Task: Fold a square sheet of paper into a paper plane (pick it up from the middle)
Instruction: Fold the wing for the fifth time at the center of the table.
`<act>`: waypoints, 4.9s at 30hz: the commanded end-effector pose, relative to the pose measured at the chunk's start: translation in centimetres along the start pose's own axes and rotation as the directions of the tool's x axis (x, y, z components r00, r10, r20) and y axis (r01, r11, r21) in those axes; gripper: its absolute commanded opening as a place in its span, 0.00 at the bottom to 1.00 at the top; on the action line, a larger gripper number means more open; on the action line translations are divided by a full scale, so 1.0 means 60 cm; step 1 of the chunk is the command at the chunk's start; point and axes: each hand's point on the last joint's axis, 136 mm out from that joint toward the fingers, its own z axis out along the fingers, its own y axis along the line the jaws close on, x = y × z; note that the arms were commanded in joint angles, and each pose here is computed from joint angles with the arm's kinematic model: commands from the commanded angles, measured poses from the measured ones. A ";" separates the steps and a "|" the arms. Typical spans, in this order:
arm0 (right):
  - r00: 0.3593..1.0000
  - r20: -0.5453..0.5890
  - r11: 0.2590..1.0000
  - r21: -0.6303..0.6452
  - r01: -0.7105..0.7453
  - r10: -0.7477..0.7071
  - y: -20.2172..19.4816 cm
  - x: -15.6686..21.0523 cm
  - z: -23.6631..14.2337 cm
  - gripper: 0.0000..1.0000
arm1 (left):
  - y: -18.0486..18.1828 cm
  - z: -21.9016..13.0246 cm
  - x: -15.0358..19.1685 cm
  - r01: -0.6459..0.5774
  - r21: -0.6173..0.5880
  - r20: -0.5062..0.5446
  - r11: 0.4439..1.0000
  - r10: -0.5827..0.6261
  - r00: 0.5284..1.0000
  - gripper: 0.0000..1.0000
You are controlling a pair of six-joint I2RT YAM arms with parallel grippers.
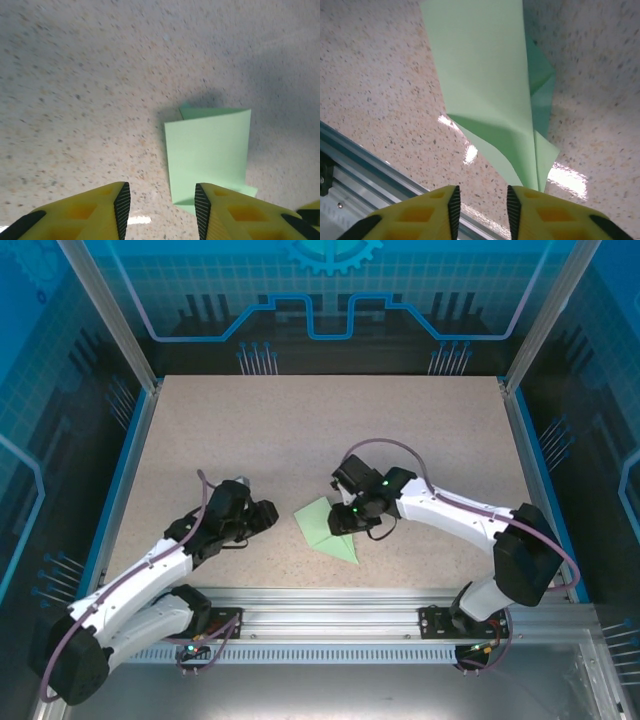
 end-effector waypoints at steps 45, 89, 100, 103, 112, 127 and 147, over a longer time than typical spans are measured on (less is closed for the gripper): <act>0.971 -0.144 0.966 -0.150 -0.211 0.190 -0.123 0.049 0.138 0.17 | -0.094 0.131 0.153 0.036 0.060 -0.351 0.998 -0.013 0.936 0.62; 0.962 -0.138 0.945 -0.201 -0.258 0.233 -0.138 0.045 0.141 0.17 | -0.082 0.156 0.164 0.124 -0.027 -0.288 0.992 -0.126 0.949 0.68; 0.961 -0.135 0.941 -0.211 -0.266 0.241 -0.138 0.043 0.142 0.17 | -0.118 0.174 0.166 0.120 0.047 -0.299 0.992 -0.101 0.949 0.60; 0.961 -0.133 0.940 -0.211 -0.267 0.243 -0.139 0.042 0.142 0.17 | -0.121 0.171 0.163 0.114 0.057 -0.290 0.992 -0.093 0.952 0.58; 0.957 -0.142 0.939 -0.201 -0.279 0.254 -0.145 0.046 0.151 0.17 | -0.112 0.153 0.149 0.120 0.036 -0.233 0.992 -0.108 0.966 0.57; 0.957 -0.135 0.937 -0.206 -0.282 0.258 -0.144 0.046 0.148 0.18 | -0.142 0.147 0.141 0.192 0.168 -0.212 0.967 -0.155 0.965 0.60; 0.977 -0.037 0.946 -0.245 -0.211 0.208 -0.127 0.016 0.109 0.21 | -0.126 0.177 0.157 0.119 -0.012 -0.293 0.993 -0.117 0.949 0.16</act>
